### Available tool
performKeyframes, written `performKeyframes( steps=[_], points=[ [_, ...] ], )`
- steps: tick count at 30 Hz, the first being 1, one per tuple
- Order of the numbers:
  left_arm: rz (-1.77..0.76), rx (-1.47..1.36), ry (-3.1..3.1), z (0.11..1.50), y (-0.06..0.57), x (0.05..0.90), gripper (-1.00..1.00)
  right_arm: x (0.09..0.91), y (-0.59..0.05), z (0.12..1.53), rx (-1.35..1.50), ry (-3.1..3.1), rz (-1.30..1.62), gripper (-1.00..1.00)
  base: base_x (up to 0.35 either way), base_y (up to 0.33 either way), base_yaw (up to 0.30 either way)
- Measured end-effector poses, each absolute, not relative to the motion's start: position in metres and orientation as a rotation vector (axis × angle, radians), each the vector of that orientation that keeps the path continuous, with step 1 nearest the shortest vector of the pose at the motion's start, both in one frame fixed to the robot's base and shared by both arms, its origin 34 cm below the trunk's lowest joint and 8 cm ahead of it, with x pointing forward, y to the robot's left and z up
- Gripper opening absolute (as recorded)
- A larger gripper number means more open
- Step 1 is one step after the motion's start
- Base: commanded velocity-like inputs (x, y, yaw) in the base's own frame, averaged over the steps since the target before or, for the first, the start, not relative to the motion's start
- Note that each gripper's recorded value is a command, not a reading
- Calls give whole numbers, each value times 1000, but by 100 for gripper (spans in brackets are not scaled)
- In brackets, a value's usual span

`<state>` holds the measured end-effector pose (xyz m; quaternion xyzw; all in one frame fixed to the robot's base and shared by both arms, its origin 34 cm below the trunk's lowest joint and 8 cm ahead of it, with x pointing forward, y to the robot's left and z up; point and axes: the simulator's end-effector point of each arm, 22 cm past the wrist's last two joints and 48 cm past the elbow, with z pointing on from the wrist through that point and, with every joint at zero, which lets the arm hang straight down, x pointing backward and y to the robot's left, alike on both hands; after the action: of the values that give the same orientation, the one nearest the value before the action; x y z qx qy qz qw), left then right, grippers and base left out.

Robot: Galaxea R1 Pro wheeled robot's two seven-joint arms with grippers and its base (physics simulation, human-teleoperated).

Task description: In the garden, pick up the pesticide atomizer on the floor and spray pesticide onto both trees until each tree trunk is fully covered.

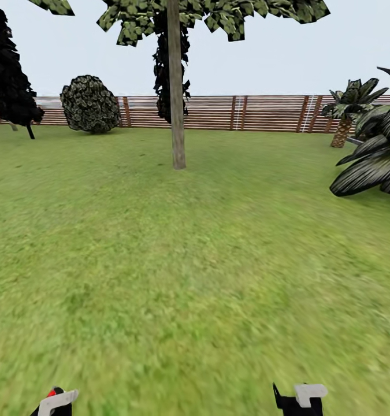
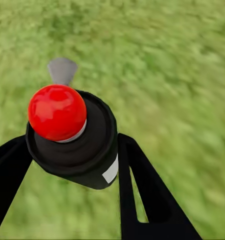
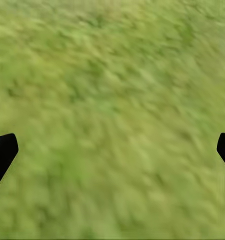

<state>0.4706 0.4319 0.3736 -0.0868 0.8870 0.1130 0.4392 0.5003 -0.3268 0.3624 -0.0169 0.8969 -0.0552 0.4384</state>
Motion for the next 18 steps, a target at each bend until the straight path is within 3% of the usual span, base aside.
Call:
performKeyframes(
  steps=[18],
  points=[
    [281,-216,2202,374,432,471,-100,500,-327,363,-42,2229,-138,100,338,0,0]
  ],
)
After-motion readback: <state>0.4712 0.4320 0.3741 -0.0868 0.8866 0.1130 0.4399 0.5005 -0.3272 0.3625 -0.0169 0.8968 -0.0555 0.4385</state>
